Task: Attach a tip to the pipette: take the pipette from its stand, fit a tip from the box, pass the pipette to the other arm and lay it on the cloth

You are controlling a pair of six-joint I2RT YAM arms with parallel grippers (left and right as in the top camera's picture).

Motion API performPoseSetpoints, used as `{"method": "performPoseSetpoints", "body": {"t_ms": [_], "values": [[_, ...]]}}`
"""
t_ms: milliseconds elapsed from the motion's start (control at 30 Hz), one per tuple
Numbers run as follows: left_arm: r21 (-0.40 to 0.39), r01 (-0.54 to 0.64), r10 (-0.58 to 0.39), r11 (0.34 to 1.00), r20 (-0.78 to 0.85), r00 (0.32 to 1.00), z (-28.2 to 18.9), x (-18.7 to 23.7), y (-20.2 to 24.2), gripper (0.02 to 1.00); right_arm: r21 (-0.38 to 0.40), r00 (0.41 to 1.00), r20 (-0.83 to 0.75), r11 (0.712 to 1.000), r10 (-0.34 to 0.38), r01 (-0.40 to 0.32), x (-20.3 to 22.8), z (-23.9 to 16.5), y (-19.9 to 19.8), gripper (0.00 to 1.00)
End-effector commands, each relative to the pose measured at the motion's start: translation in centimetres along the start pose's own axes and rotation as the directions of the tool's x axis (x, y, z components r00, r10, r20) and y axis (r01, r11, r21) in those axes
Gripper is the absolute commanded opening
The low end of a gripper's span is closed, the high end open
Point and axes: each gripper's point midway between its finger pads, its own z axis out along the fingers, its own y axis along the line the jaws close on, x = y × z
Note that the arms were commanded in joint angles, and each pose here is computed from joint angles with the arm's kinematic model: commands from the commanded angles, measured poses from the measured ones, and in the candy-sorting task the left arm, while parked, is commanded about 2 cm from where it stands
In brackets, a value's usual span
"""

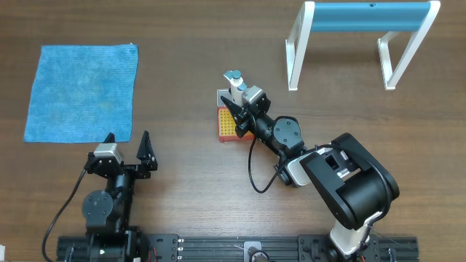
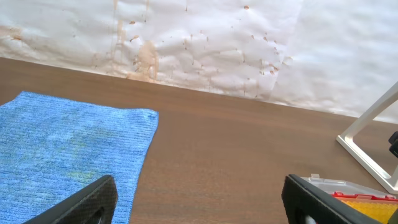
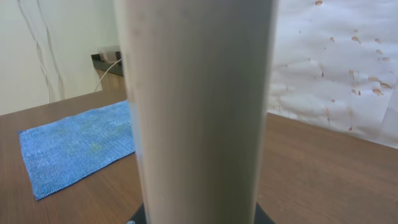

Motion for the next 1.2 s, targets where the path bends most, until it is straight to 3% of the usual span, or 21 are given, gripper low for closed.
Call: {"method": "performPoseSetpoints", "body": {"t_ms": [33,267,633,833,933,1000,1067,1200], "values": [[-0.005,-0.013,0.013,1.0,-0.004,1.0,0.0,0.2,0.1,0.855,0.004,0.998,-0.056,1.0,0.004,-0.004,1.7,-0.2,-0.2,0.08],[-0.005,-0.013,0.012,1.0,-0.005,1.0,0.0,0.2,0.1,0.855,0.041,0.998,-0.061,0.999,-0.016,0.019,1.9,-0.3,-0.9,0.082],[-0.005,-0.013,0.013,1.0,-0.004,1.0,0.0,0.2,0.1,0.855,0.052,0.964,-0.265,0.999,0.027,-0.014,7.7,-1.6,-0.9,0.082],[-0.005,-0.013,0.013,1.0,-0.004,1.0,0.0,0.2,0.1,0.855,0.045,0.97,-0.244,0.999,0.022,-0.011,9.1,-1.5,-0.9,0.08],[-0.005,-0.013,0.012,1.0,-0.005,1.0,0.0,0.2,0.1,0.855,0.038,0.983,-0.186,0.999,0.005,0.002,7.6,-1.2,-0.8,0.08],[-0.005,-0.013,0.013,1.0,-0.004,1.0,0.0,0.2,0.1,0.855,-0.009,0.989,-0.147,1.0,-0.007,0.005,6.3,-0.9,0.0,0.08],[-0.005,-0.013,0.013,1.0,-0.004,1.0,0.0,0.2,0.1,0.855,-0.055,0.995,-0.095,0.998,-0.018,0.013,4.0,-0.6,0.8,0.08],[-0.005,-0.013,0.013,1.0,-0.004,1.0,0.0,0.2,0.1,0.855,-0.061,0.998,0.041,0.996,-0.056,0.059,-2.0,-0.1,1.0,0.08]]}}
